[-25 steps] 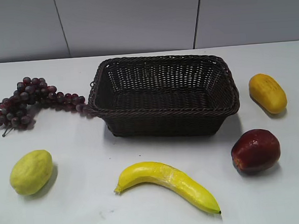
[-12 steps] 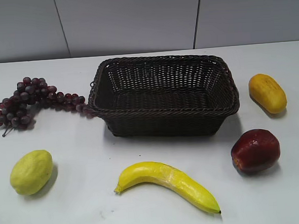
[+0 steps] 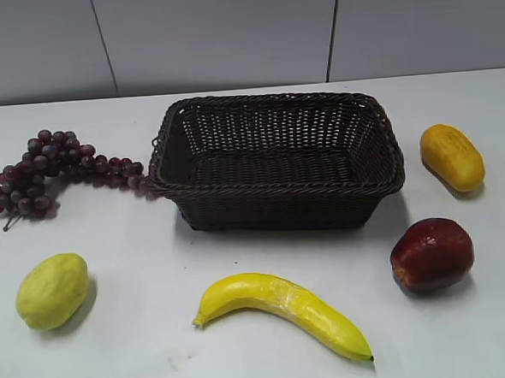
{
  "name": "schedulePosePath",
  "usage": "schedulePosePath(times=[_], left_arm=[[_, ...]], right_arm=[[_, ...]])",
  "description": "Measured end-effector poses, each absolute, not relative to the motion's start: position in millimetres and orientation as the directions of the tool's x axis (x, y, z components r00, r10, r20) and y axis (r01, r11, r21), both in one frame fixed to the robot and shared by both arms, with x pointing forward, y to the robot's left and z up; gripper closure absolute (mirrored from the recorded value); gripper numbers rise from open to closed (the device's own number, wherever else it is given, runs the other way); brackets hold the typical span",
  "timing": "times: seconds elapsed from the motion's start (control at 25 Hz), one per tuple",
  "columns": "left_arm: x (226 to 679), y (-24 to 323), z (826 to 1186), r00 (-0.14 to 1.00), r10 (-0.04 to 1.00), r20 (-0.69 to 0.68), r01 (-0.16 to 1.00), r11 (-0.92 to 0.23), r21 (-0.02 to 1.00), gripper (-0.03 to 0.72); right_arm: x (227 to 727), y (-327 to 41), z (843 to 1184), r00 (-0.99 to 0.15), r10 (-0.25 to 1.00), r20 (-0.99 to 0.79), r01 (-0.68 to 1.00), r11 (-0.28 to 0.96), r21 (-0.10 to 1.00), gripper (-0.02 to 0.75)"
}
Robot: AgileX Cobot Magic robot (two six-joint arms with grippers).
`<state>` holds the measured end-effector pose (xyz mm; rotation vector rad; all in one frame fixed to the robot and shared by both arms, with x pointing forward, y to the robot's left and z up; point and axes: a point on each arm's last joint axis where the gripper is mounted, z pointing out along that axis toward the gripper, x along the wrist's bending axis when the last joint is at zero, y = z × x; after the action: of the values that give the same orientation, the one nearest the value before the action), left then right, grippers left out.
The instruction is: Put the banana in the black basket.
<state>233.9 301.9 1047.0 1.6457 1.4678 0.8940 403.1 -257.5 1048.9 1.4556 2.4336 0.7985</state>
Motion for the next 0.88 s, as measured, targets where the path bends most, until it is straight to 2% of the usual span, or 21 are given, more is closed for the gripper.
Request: schedulePosePath(times=[0.2,0.48,0.72,0.88], left_arm=[[233.9,301.9,1047.0,0.101,0.995,0.022,0.476,-0.068,0.877,0.133],[233.9,301.9,1047.0,0.101,0.995,0.022,0.476,-0.068,0.877,0.133],[233.9,301.9,1047.0,0.101,0.995,0.022,0.476,-0.068,0.877,0.133],[233.9,301.9,1047.0,0.101,0.995,0.022,0.476,-0.068,0.877,0.133]], right_arm=[[423.5,-213.3,1038.6,-0.652,0.756,0.054,0.662,0.533,0.528,0.164],[441.3,-142.2,1005.2,-0.776,0.631,0.0,0.584,0.718,0.379,0.164],[456.6,-96.1,968.1,-0.824,0.567,0.012,0.55,0.793,0.262,0.164],[463.5,-78.0,944.8,-0.837,0.547,0.027,0.54,0.817,0.202,0.164]])
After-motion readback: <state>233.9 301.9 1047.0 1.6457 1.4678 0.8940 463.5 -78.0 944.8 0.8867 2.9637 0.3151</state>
